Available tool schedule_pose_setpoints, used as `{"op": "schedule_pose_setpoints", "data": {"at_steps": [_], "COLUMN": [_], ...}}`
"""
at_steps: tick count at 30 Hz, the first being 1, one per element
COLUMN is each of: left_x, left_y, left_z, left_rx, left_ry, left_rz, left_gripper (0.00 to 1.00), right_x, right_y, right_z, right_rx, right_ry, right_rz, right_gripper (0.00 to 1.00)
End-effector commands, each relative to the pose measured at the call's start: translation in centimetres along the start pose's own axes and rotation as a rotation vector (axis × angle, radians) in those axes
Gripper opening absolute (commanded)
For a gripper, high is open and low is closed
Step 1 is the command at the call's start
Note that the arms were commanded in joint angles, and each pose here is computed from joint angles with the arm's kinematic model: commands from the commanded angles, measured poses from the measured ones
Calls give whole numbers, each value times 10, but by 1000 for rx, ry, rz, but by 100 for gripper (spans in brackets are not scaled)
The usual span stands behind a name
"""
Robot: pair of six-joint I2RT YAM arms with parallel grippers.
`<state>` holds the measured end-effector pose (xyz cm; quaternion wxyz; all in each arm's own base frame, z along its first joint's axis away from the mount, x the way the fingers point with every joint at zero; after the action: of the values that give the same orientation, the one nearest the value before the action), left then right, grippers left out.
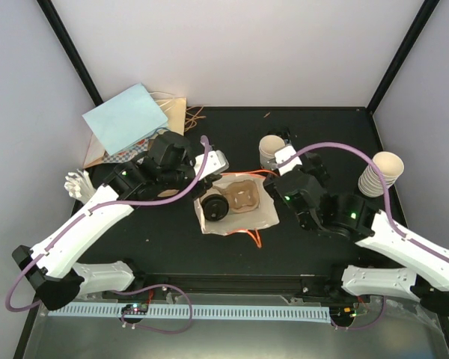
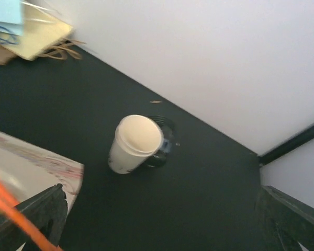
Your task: Pack the takeout coffee
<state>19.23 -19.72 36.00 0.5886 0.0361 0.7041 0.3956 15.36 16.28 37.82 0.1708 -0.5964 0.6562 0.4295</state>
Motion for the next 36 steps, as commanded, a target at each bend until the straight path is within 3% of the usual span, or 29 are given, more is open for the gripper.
{"op": "schedule_pose_setpoints", "data": {"at_steps": [1, 4, 13, 24, 36], "left_x": [-9, -11, -18, -18, -23], "left_y": [9, 9, 6, 12, 18], "left_z": [8, 10, 17, 22, 38], "left_rx": [-87, -106, -130, -159, -192], "left_ry": [41, 48, 94, 155, 275], "left_rz": [-21, -21, -33, -57, -117], "left_gripper": [2, 2, 1, 2, 2], "right_x": [3, 4, 10, 20, 23], "right_y": [17, 25, 34, 26, 4], "right_z": [-5, 11, 17, -37, -30], "right_rx": [-190, -414, -551, 55, 507], "right_ry": [-94, -41, -26, -131, -107], "right_rz": [-98, -140, -166, -82, 3], "right_gripper": [100, 100, 100, 100, 100]}}
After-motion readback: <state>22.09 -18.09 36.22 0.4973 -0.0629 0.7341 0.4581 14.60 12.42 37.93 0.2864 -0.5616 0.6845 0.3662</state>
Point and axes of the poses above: each gripper's point midway between its finger pads, its own y axis back along the fingers, its own z axis along the line the jaws close on, x = y × z, the point moved 9 cm from there along y, back along the fingers, and after that the axes turned 9 degrees about y, right-handed, at the moved point
